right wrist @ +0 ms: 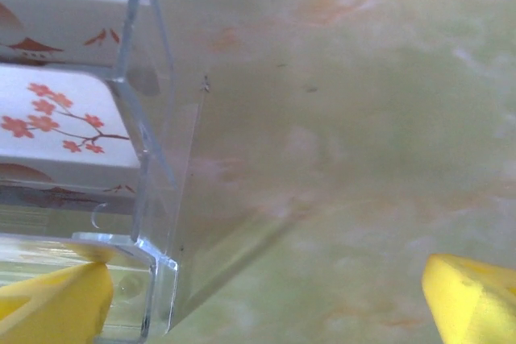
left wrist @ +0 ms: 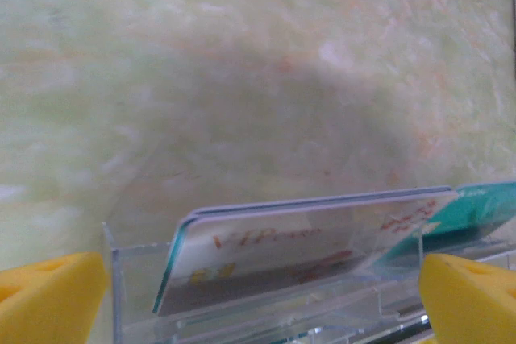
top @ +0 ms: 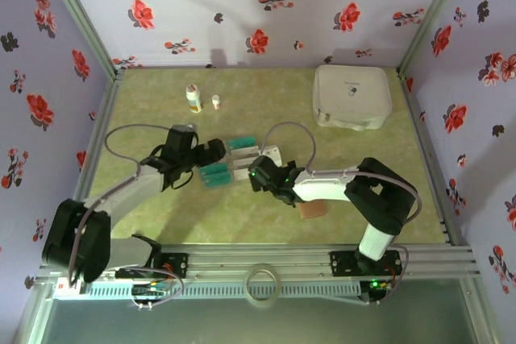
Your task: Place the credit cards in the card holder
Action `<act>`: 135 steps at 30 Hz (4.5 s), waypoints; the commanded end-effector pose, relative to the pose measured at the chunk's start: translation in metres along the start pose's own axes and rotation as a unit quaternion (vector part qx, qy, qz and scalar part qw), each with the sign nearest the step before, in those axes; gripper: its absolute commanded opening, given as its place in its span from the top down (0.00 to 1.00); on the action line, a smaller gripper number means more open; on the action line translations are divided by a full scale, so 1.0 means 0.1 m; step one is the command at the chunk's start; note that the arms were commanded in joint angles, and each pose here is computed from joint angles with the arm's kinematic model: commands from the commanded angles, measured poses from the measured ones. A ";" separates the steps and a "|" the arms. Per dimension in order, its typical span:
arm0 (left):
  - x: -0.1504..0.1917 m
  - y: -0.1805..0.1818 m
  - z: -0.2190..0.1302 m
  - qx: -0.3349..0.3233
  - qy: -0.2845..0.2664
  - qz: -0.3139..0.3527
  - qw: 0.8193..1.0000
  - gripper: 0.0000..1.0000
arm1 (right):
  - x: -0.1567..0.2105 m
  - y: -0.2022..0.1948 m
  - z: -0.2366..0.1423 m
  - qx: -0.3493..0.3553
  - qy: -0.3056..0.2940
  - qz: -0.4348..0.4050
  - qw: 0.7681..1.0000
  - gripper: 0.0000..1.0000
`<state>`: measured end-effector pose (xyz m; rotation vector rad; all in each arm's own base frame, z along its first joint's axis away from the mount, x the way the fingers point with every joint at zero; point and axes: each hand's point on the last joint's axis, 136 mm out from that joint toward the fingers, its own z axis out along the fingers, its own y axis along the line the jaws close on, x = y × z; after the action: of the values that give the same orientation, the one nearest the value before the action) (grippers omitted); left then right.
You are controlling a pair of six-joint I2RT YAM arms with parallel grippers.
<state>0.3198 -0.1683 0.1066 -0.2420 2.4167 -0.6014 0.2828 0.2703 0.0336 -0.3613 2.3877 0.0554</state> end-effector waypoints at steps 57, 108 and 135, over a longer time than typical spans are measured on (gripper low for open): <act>-0.60 -0.53 -0.25 0.045 -0.066 0.012 0.997 0.00 | 0.18 -1.26 -1.01 -0.058 0.049 0.286 0.955 0.12; 0.09 -0.50 -0.14 0.037 0.009 0.045 0.998 0.00 | 1.20 -1.09 -0.92 -0.114 0.150 0.449 0.874 0.72; 0.17 -0.57 -0.06 0.043 0.018 0.053 0.998 0.00 | 1.26 -1.02 -0.94 -0.155 0.147 0.470 0.856 0.57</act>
<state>0.3016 -0.2149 0.1255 -0.0759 2.4244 -0.6537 0.1635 0.1244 0.0293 0.7221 2.6165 0.8365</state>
